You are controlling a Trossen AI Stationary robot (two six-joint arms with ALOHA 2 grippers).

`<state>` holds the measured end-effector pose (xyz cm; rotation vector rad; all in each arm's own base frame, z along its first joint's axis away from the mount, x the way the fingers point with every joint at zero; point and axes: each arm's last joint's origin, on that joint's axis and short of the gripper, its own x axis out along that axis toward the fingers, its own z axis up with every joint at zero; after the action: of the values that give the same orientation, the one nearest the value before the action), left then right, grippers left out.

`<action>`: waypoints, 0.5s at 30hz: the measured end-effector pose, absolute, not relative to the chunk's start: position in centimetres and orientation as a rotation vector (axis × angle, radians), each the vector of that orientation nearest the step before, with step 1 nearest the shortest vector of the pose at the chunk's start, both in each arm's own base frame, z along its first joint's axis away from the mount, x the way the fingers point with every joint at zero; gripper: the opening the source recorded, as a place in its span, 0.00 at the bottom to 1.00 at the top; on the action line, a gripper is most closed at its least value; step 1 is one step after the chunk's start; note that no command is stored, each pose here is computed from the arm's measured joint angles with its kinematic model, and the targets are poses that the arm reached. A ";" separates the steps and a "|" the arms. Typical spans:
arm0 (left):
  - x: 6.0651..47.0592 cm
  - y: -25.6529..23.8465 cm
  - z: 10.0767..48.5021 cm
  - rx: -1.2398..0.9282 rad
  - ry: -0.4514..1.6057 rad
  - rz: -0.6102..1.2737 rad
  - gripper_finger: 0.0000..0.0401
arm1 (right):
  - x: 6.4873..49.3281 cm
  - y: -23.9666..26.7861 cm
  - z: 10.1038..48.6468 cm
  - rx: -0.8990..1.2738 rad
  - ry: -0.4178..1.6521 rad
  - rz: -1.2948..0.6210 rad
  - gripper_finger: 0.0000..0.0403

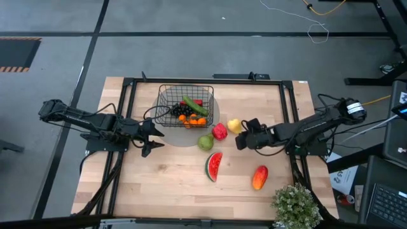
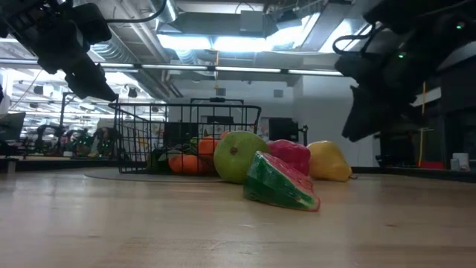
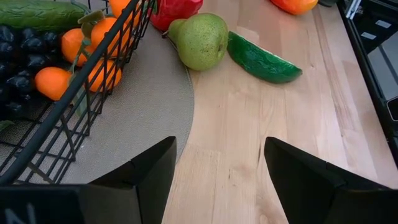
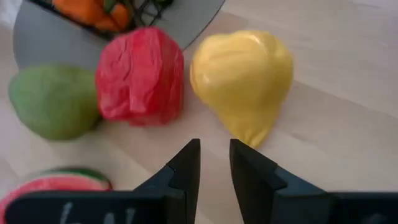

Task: Build produce basket
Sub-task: Put the yellow pear into the wire basket

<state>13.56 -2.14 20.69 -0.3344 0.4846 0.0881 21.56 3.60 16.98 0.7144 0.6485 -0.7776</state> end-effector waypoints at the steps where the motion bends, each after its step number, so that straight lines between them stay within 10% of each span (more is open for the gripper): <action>1: 13.6 -2.1 20.7 -0.334 0.484 0.088 0.60 | 21.7 3.4 17.0 0.721 0.642 -0.783 0.22; 15: 13.6 -2.1 20.7 -0.335 0.484 0.088 0.60 | 22.2 2.4 16.2 0.809 0.686 -0.808 0.48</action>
<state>13.56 -2.14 20.69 -0.3345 0.4843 0.0883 22.25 2.36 16.18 0.8093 0.6860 -0.8085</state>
